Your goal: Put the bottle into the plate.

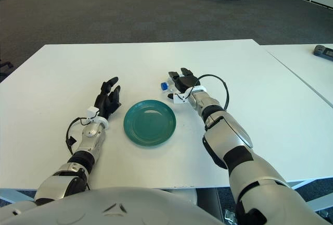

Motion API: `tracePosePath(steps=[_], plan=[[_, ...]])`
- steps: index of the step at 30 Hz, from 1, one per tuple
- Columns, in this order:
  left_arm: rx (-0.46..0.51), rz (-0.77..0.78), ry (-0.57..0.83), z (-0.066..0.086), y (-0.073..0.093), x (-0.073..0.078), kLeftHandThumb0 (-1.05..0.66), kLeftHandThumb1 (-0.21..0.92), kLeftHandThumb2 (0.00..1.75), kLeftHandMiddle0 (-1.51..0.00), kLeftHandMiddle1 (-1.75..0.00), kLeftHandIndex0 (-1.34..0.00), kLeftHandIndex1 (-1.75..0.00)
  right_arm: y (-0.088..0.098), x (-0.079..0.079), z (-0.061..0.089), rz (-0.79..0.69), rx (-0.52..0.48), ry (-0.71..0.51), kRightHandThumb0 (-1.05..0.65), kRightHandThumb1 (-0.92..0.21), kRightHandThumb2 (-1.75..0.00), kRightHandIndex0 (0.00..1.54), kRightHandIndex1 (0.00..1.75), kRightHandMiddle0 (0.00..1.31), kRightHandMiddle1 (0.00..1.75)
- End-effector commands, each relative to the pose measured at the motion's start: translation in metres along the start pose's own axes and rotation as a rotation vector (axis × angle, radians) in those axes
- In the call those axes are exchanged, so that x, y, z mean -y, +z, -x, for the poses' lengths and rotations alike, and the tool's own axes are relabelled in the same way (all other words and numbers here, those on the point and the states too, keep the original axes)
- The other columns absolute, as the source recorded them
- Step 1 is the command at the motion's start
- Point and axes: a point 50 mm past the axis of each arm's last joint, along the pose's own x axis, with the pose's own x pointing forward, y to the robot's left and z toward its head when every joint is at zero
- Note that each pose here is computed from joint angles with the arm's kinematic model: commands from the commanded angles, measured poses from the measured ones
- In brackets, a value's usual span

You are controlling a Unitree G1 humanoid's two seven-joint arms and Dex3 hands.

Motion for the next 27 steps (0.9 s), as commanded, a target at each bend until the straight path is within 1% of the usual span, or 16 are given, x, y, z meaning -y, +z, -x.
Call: tracePosePath(steps=[1, 5, 7, 17, 21, 23, 24, 25, 26, 27], plan=[[-0.047, 0.018, 0.019, 0.009, -0.011, -0.005, -0.79, 0.92, 0.72, -0.36, -0.02, 0.00, -0.86, 0.000, -0.033, 0.011, -0.010, -0.016, 0.133, -1.01, -0.92, -0.92, 0.00, 0.00, 0.00, 0.08], [-0.038, 0.027, 0.022, 0.011, -0.011, -0.010, -0.79, 0.92, 0.71, -0.36, -0.02, 0.00, -0.85, -0.002, -0.047, 0.018, -0.035, -0.025, 0.181, -1.02, -0.92, -0.95, 0.00, 0.00, 0.00, 0.07], [-0.036, 0.030, 0.023, 0.012, -0.010, -0.011, -0.79, 0.92, 0.71, -0.36, -0.02, 0.00, -0.85, -0.002, -0.051, 0.020, -0.040, -0.027, 0.192, -1.02, -0.92, -0.96, 0.00, 0.00, 0.00, 0.06], [-0.013, 0.049, 0.022, 0.015, -0.009, -0.016, -0.76, 0.92, 0.72, -0.37, -0.03, 0.00, -0.81, -0.006, -0.058, 0.026, -0.070, -0.017, 0.221, -1.00, -0.92, -0.98, 0.00, 0.00, 0.00, 0.06], [-0.007, 0.052, 0.023, 0.016, -0.008, -0.018, -0.73, 0.92, 0.73, -0.37, -0.02, 0.00, -0.80, -0.009, -0.060, 0.028, -0.092, -0.028, 0.222, -0.98, -0.92, -0.97, 0.03, 0.01, 0.00, 0.18], [-0.007, 0.056, 0.024, 0.016, -0.008, -0.019, -0.72, 0.92, 0.74, -0.37, -0.02, 0.00, -0.80, -0.010, -0.061, 0.029, -0.099, -0.037, 0.221, -0.97, -0.92, -0.95, 0.09, 0.03, 0.00, 0.30], [-0.008, 0.058, 0.025, 0.017, -0.008, -0.020, -0.72, 0.92, 0.75, -0.37, -0.02, 0.00, -0.80, -0.011, -0.061, 0.029, -0.101, -0.041, 0.221, -0.97, -0.92, -0.94, 0.14, 0.05, 0.00, 0.38], [-0.009, 0.062, 0.026, 0.017, -0.008, -0.021, -0.71, 0.92, 0.75, -0.37, -0.02, 0.00, -0.80, -0.011, -0.062, 0.029, -0.099, -0.050, 0.220, -0.96, -0.92, -0.94, 0.16, 0.05, 0.00, 0.41], [-0.009, 0.065, 0.027, 0.017, -0.008, -0.021, -0.71, 0.92, 0.75, -0.37, -0.02, 0.00, -0.80, -0.012, -0.062, 0.030, -0.098, -0.056, 0.219, -0.96, -0.92, -0.92, 0.25, 0.10, 0.00, 0.53], [-0.010, 0.070, 0.029, 0.017, -0.008, -0.022, -0.71, 0.92, 0.75, -0.37, -0.02, 0.00, -0.80, -0.013, -0.063, 0.030, -0.095, -0.063, 0.217, -0.95, -0.92, -0.91, 0.28, 0.11, 0.00, 0.58]])
